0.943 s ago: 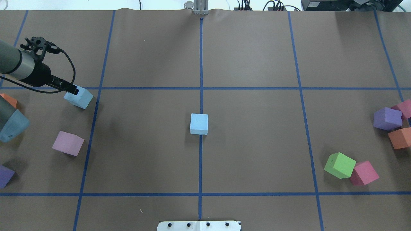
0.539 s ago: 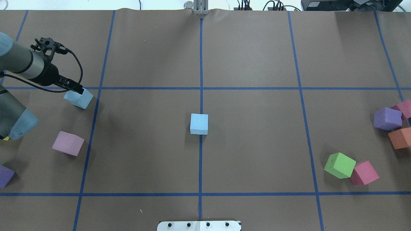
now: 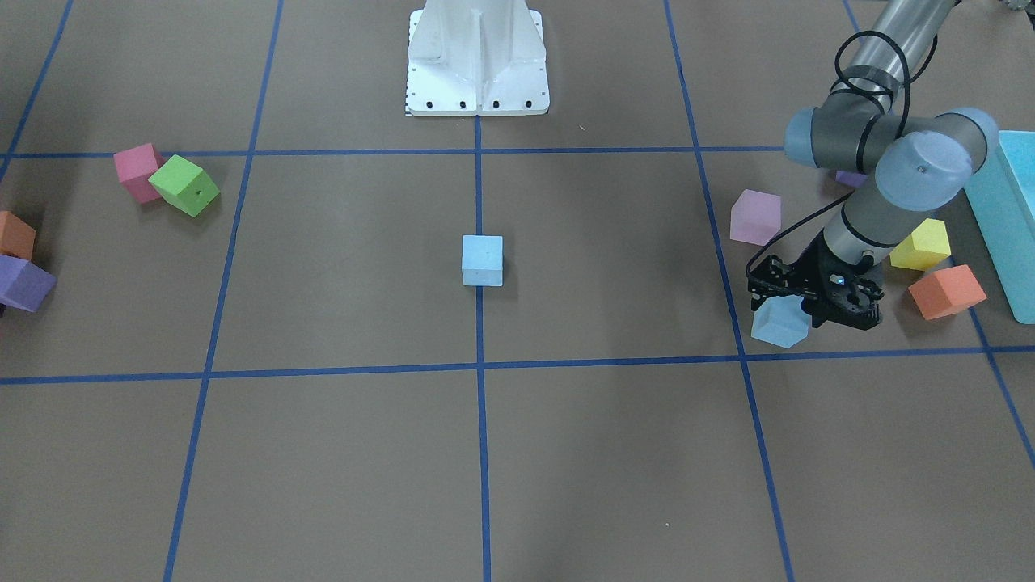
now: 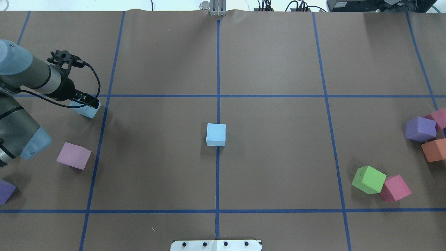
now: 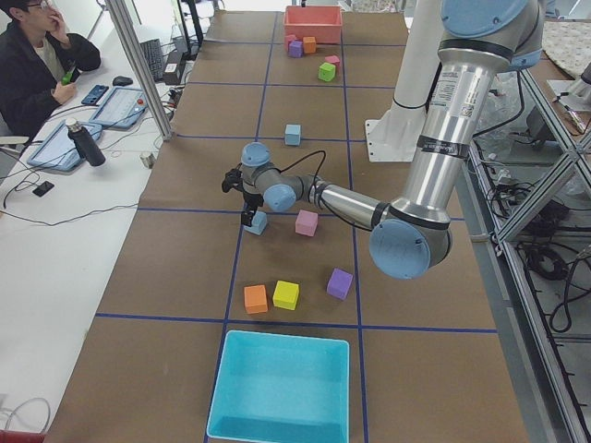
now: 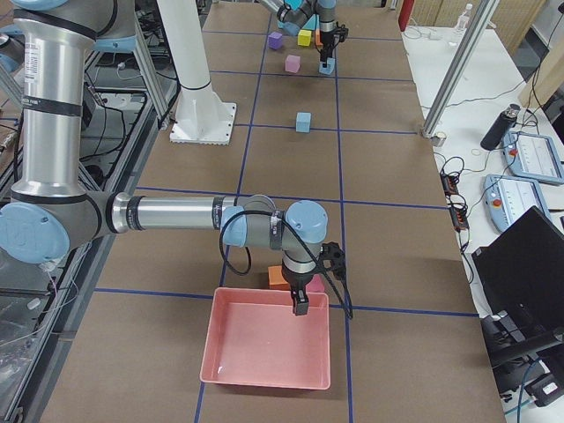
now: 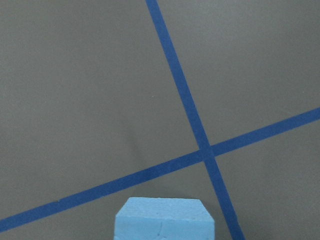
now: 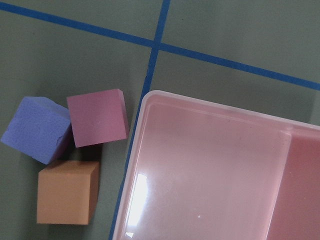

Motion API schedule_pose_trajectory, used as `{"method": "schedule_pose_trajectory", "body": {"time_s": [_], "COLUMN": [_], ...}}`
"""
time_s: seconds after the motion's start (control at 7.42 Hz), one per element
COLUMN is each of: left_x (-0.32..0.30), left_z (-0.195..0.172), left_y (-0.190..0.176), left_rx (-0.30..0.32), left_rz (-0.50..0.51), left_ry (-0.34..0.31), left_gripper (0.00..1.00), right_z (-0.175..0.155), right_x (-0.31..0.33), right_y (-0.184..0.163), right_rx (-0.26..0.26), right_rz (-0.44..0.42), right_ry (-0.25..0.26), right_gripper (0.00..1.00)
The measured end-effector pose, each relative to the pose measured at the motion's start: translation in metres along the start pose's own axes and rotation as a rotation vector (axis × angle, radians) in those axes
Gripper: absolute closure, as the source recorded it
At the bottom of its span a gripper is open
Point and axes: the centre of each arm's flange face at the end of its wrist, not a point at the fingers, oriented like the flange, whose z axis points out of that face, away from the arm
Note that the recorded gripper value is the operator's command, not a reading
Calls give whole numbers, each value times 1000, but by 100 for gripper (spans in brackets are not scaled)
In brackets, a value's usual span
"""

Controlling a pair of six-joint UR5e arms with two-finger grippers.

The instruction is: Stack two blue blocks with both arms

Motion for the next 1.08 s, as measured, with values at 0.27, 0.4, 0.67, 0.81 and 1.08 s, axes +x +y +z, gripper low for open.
{"method": "schedule_pose_trajectory", "body": {"time_s": [0.27, 0.4, 0.67, 0.81, 1.08], "left_x": [-5, -7, 0, 11, 61], "left_z": [16, 21, 17, 5, -34], "left_y": [4, 6, 3, -2, -33], "left_rx": [7, 13, 29, 41, 28], "left_rz": [11, 17, 26, 34, -21], "left_ry": [-5, -2, 11, 26, 40], "left_gripper": [79, 100, 100, 100, 100], "right_z": [1, 1, 1, 1, 5], "right_x": [1, 1, 1, 1, 4], "right_y": [0, -1, -1, -1, 2], "right_rx": [-1, -1, -1, -2, -10], "right_rz": [3, 3, 5, 6, 14], "right_ry": [0, 0, 0, -1, -5], "right_gripper": [0, 0, 0, 0, 0]}}
